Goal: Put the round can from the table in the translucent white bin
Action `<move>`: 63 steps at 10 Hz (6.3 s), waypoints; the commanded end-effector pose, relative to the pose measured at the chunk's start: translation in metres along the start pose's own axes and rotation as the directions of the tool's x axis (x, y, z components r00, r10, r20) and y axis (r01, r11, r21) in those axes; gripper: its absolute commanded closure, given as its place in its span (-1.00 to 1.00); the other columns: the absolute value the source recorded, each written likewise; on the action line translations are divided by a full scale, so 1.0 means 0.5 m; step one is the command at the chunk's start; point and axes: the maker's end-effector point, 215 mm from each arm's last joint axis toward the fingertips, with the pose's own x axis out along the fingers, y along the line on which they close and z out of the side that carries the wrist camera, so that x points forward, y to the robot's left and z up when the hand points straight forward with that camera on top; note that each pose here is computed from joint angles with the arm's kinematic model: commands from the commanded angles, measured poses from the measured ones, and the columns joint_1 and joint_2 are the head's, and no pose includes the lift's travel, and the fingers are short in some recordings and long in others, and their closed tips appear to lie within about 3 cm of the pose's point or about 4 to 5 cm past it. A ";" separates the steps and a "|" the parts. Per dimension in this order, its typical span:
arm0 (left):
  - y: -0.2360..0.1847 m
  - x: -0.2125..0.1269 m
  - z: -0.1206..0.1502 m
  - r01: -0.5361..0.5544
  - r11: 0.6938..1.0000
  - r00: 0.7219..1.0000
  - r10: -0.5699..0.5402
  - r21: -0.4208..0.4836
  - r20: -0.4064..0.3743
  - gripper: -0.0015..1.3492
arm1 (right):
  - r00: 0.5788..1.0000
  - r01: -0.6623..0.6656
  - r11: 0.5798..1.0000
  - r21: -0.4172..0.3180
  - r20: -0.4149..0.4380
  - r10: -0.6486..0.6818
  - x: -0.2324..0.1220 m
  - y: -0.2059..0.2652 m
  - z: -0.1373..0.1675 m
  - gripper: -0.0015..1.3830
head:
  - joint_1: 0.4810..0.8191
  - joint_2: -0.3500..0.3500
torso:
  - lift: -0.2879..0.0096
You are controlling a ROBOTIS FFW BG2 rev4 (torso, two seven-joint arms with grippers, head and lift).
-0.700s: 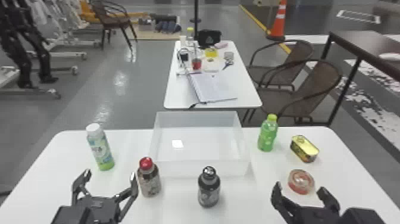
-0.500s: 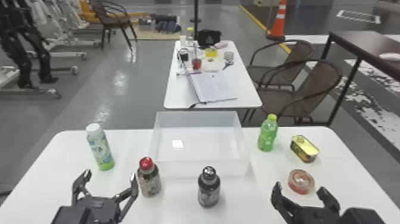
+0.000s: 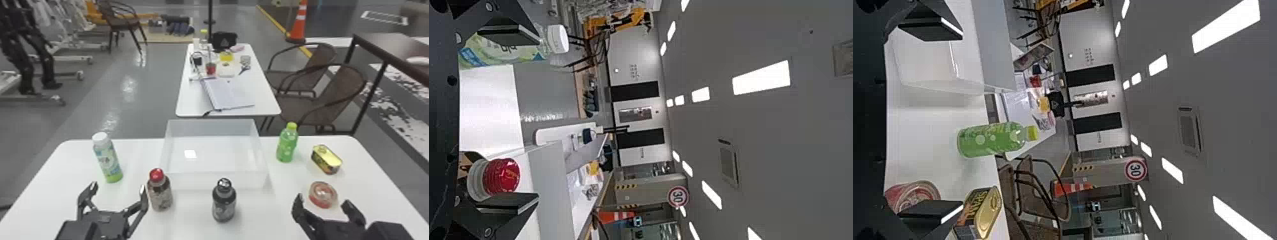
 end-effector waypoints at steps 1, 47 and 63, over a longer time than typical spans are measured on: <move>-0.002 0.000 -0.001 0.000 1.000 1.000 0.000 -0.003 -0.001 -0.72 | 0.999 0.027 1.000 0.007 0.020 -0.027 0.017 -0.021 0.002 -0.85 | -0.60 0.00 | 0.26; 0.037 -0.029 -0.041 -0.041 0.997 0.999 0.040 -0.067 -0.022 -0.71 | 0.930 0.201 0.977 -0.072 -0.301 -0.213 0.229 -0.281 -0.305 -0.25 | -0.60 0.00 | 0.26; -0.016 0.013 -0.049 0.014 0.994 1.000 -0.016 -0.104 -0.020 -0.71 | 0.872 -0.397 0.911 0.110 -0.264 0.412 0.375 0.083 0.081 0.39 | -0.60 0.00 | 0.26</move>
